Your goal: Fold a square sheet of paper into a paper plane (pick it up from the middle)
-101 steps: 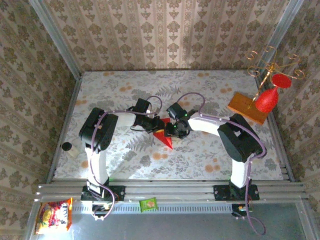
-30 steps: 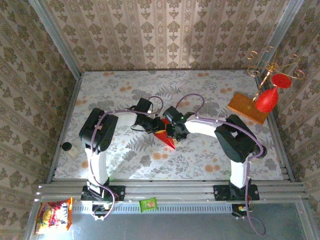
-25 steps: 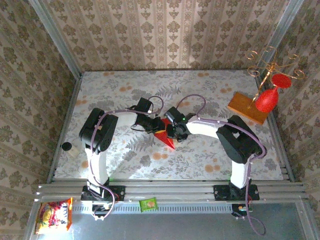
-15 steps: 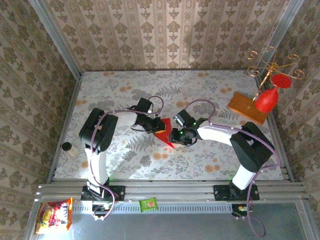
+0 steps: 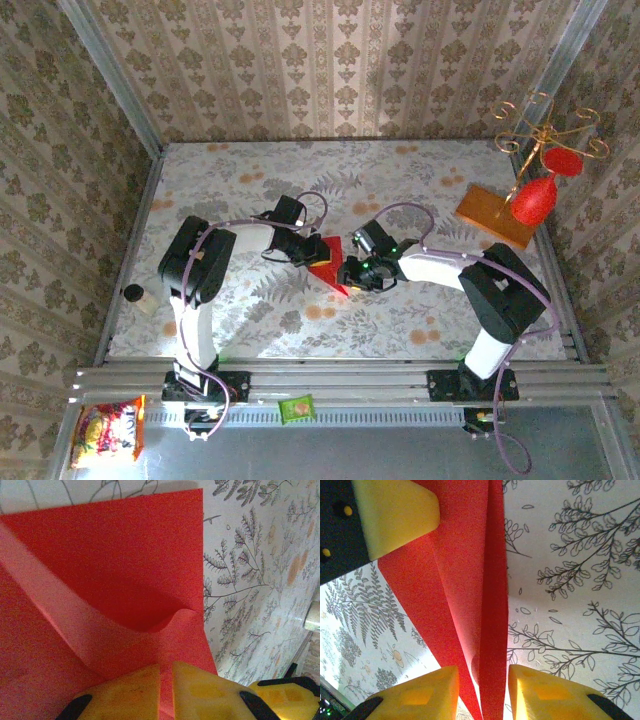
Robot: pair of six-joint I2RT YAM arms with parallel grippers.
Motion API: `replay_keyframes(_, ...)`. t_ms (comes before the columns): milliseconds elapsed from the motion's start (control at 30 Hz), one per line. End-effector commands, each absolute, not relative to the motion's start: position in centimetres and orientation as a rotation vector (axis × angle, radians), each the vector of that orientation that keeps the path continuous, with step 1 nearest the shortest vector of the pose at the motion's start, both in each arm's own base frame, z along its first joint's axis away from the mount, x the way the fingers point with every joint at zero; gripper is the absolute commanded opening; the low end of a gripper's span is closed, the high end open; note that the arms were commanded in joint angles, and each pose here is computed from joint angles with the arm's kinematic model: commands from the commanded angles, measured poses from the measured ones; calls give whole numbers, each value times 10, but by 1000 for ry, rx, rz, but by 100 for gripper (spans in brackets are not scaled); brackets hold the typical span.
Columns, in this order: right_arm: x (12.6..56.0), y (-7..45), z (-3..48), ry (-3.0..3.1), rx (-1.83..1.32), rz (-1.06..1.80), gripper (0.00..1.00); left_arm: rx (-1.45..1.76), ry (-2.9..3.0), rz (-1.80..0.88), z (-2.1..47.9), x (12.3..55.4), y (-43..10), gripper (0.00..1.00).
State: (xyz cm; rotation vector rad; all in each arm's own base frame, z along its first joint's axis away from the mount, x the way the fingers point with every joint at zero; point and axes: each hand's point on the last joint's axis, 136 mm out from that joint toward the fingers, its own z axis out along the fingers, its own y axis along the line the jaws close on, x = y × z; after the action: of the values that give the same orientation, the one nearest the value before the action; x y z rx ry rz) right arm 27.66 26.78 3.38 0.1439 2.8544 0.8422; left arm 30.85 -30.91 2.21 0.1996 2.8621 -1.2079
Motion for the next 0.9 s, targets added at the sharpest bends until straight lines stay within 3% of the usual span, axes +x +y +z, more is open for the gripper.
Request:
replay_keyframes(0,280,269,41,2828,128,865,32,187,2960,-1099,-1,292,-294,16)
replay_keyframes(233,276,274,37,2842,123,923,19,186,2959,-1099,-1,292,-294,16)
replay_keyframes(867,254,275,12,2949,161,984,18,183,2956,-1098,1,293,-294,16)
